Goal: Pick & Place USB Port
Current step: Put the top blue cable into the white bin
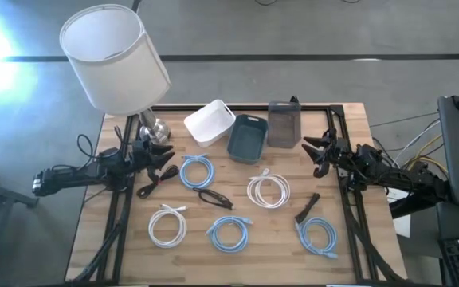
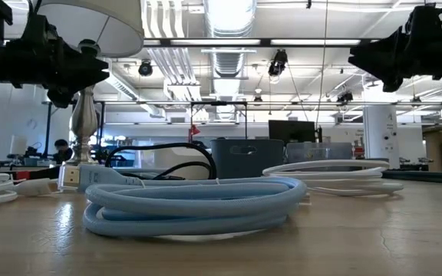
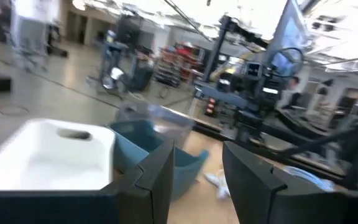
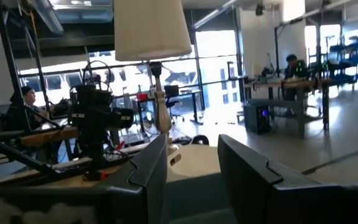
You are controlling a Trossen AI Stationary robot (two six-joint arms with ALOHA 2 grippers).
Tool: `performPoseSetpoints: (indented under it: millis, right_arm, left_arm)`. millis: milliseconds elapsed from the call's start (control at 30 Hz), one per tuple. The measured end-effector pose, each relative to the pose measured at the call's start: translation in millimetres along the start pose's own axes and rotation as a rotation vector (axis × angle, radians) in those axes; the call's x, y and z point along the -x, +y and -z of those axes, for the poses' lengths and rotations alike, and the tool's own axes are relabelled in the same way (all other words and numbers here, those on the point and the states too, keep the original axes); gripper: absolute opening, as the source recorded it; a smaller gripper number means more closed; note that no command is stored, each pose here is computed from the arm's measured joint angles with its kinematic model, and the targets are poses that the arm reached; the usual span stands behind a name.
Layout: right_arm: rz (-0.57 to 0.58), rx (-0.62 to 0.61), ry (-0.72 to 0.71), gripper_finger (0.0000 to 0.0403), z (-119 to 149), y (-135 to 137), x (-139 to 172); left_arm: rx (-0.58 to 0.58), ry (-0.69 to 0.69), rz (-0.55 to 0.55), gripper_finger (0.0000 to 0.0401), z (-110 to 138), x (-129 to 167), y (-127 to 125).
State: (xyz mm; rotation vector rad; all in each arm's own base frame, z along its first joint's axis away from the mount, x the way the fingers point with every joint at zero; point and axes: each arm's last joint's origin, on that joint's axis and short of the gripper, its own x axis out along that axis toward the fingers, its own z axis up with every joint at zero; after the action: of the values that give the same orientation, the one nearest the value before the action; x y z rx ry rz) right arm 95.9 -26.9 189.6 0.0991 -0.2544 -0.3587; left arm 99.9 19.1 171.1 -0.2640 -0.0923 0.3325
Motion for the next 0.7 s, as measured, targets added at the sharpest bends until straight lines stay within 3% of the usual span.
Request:
performPoseSetpoints:
  millis: [167, 367, 700]
  right_arm:
    - [-0.002, 0.124, -0.05, 0.0135, -4.7, 0.9, -3.2]
    - [0.0, 0.187, -0.097, 0.0137, -8.3, 2.2, -9.8]
    - [0.029, 0.223, 0.02, 0.0144, 5.4, 1.2, -19.6]
  left_arm:
    - [0.062, 0.134, -0.06, 0.014, 9.6, -6.4, 1.7]
    - [0.008, 0.293, -0.162, 0.014, 5.1, -25.7, -1.4]
    - [-0.069, 0.665, -0.337, 0.014, -2.3, -75.1, -0.8]
